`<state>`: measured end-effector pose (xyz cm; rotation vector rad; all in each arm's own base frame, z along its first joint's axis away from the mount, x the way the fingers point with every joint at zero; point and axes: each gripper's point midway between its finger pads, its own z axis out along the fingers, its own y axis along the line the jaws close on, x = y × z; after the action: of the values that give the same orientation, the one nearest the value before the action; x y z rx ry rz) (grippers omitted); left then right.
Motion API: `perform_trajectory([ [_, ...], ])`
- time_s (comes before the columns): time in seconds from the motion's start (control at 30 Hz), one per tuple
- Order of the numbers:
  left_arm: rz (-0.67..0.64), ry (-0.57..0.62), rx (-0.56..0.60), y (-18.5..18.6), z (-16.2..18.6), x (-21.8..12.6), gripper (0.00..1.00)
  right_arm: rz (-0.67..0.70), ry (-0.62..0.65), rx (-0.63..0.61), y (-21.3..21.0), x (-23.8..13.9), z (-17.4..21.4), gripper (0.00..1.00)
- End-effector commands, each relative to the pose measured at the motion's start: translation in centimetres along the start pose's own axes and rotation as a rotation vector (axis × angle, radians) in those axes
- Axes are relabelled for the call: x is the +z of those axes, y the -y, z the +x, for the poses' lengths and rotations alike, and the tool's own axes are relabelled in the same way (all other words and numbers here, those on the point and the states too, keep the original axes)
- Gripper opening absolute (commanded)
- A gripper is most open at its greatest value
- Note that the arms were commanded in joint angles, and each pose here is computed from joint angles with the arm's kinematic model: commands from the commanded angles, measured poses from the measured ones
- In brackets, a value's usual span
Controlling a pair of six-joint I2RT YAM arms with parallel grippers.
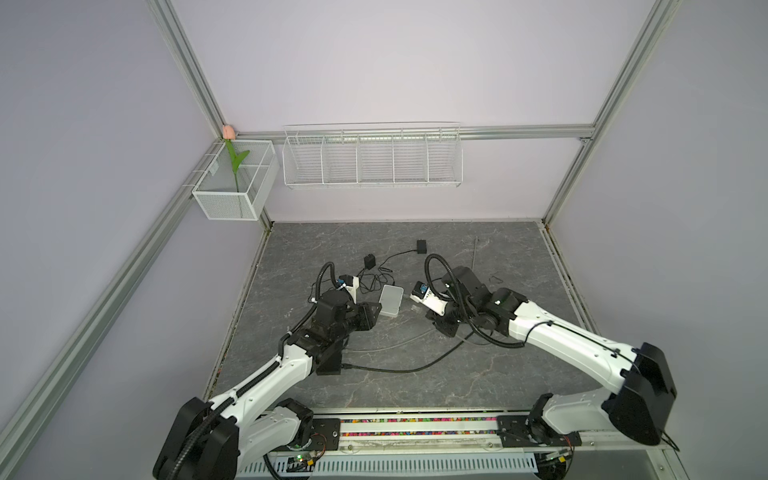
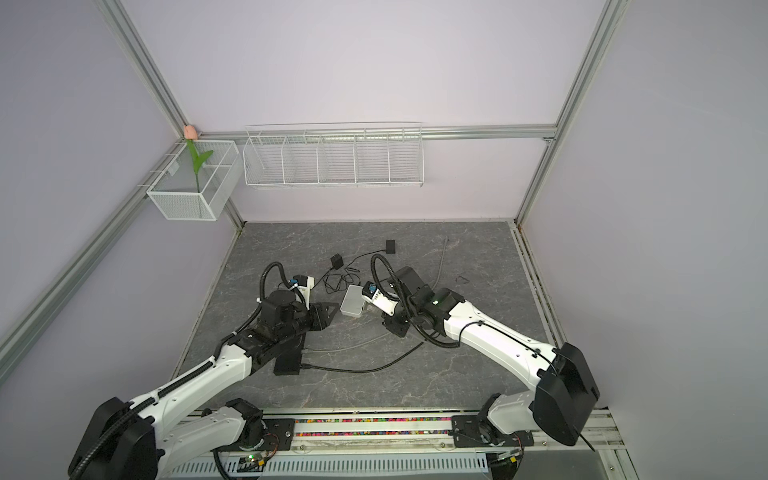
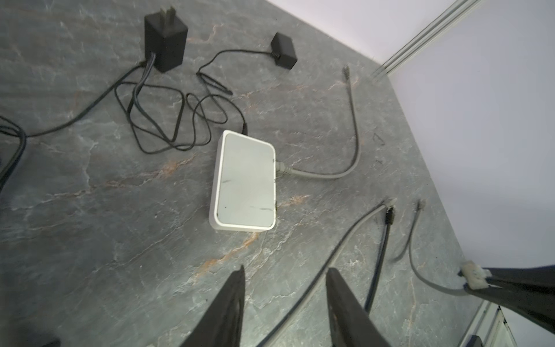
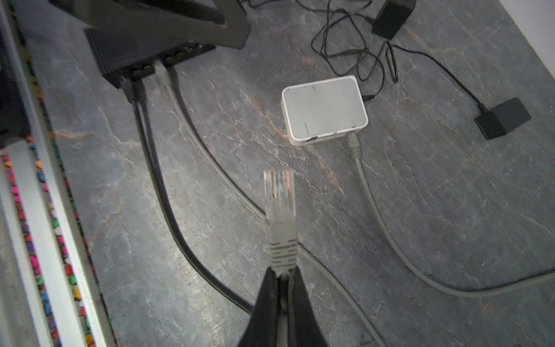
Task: Insert the plug into the switch port
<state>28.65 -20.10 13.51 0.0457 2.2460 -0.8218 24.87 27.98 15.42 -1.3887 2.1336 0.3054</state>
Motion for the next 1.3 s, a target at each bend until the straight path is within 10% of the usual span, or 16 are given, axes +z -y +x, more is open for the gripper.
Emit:
perform_trajectory([
  [0.0, -0.011, 0.009, -0.049, -0.5, -1.9, 1.1, 0.44, 0.089, -0.084, -0.056, 1.8, 1.3, 0.5, 0.07],
  [0.47, -0.021, -0.154, -0.098, -3.0, -2.8, 8.8, 0.44, 0.165, -0.298, -0.123, 4.9, 9.7, 2.2, 0.06],
  [1.27, 0.011, -0.249, -0.138, -4.4, -1.1, 13.6, 0.36, 0.129, -0.281, -0.124, 5.5, 13.9, 1.9, 0.06],
])
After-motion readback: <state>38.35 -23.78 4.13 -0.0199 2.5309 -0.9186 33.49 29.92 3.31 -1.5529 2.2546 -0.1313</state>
